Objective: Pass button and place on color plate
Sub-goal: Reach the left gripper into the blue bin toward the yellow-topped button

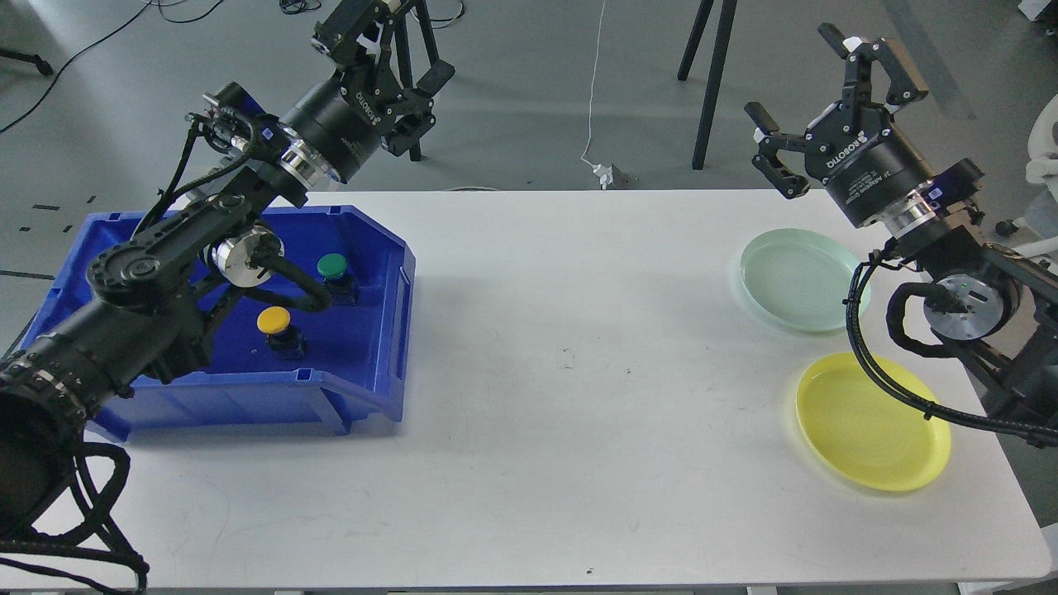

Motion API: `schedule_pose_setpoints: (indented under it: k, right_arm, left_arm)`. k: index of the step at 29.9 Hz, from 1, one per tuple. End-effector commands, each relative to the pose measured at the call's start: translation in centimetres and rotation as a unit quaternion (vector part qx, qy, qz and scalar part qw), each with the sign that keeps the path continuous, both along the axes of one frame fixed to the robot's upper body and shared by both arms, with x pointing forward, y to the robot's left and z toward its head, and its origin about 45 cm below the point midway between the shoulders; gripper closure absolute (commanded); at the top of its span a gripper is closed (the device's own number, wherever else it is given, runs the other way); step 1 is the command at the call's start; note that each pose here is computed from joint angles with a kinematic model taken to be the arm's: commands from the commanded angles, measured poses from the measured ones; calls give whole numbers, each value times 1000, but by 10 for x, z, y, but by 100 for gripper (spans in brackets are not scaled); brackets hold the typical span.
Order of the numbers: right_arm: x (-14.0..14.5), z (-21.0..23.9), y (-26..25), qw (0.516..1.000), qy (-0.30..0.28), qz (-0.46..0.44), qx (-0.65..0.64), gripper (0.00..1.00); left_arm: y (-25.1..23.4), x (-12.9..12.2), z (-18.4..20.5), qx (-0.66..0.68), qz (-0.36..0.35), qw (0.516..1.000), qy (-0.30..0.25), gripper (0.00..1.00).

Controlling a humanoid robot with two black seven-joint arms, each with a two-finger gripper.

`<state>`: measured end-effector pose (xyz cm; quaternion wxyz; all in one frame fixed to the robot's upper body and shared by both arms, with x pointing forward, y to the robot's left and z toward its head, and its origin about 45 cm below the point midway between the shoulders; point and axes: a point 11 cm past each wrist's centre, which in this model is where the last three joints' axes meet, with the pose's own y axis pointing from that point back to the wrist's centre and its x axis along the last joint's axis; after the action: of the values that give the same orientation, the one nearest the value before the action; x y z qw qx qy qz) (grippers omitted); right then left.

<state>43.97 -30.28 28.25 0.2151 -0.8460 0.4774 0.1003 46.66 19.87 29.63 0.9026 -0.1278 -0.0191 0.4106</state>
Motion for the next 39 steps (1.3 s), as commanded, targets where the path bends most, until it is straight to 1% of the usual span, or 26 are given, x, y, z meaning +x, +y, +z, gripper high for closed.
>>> schedule_pose_setpoints:
  k: [1,3,8,11,12,14,16,17,19,22,24,25,28,29,30,33,37,39]
  right_arm:
    - [1,2,-2,1000,-3,-4,4,0]
    - [1,2,-2,1000,-3,-5,5,0]
    - [-1,-3,-7,1000,2,-11,9,0]
    - [-2,-4,-8,1000,4,-13,12,0]
    - [-2,-5,-8,1000,4,-13,12,0]
    - [-3,-7,-8,1000,6,-13,12,0]
    - [-4,-9,-11,1000,9,-16,10,0]
    - [-5,-10,-12,1000,11,-17,10,0]
    - [-5,-9,-15,1000,10,-20,11,0]
    - [-5,-7,-18,1000,7,-24,13,0]
    - [-6,-10,-19,1000,10,-26,13,0]
    - [-6,-11,-20,999,11,-27,14,0]
    - [-7,-16,-29,999,16,-40,12,0]
    - [-8,-20,-31,999,21,-45,13,0]
    - [-8,-23,-34,998,23,-51,14,0]
    - [-10,-29,-40,998,29,-60,17,0]
    - [-13,-34,-43,997,34,-65,18,0]
    - [-12,-35,-46,997,35,-70,16,0]
  left_arm:
    - [-2,-3,-2,-4,-18,1000,4,0]
    - [0,-5,0,-6,-32,999,5,0]
    - [33,4,2,-20,12,1000,11,0]
    - [21,2,19,-55,-2,998,-4,0]
    - [13,-4,27,-74,-16,997,-13,0]
    - [2,-27,44,-127,-48,990,-34,0]
    - [-7,-47,69,-173,-78,980,-66,0]
    - [-15,-58,81,-182,-98,975,-81,0]
    - [-25,-71,91,-165,-126,973,-100,0]
    - [-22,-78,84,-55,-146,981,-116,0]
    - [-23,-76,73,42,-137,982,-122,1]
    - [-22,-73,67,98,-123,979,-130,2]
    - [12,-58,61,246,-33,954,-169,3]
    - [24,-55,56,291,-13,941,-174,3]
    - [34,-53,51,333,-10,926,-176,3]
    - [54,-54,31,442,-39,879,-175,2]
    - [91,-70,-7,575,-98,794,-170,2]
    - [110,-80,-24,611,-118,767,-155,2]
